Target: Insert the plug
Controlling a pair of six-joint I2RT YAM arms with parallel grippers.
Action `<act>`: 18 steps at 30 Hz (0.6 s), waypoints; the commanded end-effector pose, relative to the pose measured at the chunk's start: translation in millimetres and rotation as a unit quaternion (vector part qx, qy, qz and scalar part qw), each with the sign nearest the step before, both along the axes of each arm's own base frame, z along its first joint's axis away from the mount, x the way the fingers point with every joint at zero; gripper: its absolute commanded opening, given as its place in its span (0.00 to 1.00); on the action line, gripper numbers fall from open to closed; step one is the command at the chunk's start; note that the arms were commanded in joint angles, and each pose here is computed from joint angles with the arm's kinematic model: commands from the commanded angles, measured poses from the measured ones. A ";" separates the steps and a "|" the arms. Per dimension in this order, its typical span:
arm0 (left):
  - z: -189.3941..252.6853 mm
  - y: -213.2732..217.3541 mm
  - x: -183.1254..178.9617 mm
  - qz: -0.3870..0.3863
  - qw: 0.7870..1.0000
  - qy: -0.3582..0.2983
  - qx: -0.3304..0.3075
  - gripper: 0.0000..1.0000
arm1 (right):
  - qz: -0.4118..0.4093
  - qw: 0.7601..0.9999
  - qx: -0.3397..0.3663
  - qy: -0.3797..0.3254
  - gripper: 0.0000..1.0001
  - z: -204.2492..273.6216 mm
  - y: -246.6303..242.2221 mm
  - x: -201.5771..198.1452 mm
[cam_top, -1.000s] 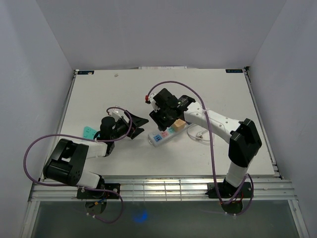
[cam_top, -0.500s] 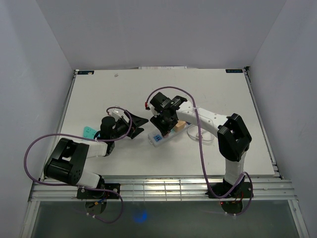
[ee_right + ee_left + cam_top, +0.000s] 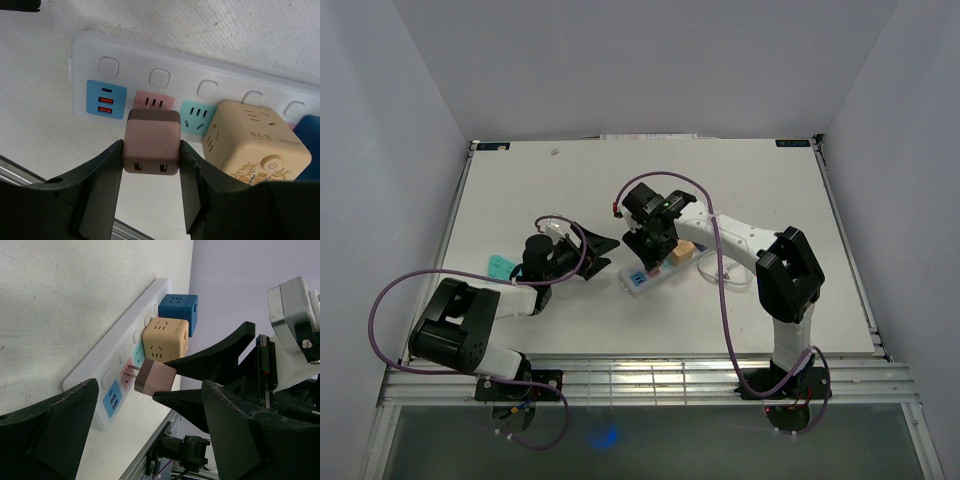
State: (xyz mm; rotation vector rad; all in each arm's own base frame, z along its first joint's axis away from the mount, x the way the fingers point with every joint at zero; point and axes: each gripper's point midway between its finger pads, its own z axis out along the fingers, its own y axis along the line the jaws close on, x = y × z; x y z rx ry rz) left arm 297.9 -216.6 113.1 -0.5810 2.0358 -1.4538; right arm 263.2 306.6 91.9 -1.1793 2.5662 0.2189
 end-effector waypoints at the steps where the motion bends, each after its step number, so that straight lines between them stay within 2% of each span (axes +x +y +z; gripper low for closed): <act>1: 6.3 -2.6 5.4 0.000 1.000 -0.014 0.002 0.94 | -0.013 1.000 0.013 -0.009 0.08 9.8 6.3 8.9; 12: 2.5 -5.6 5.3 -0.001 1.000 -0.011 0.006 0.94 | -0.007 1.000 0.016 0.015 0.08 0.0 10.1 2.0; 18: -2.0 -6.6 4.1 0.005 1.000 -0.007 0.005 0.93 | -0.010 1.000 -0.004 0.021 0.08 -6.6 1.6 -1.0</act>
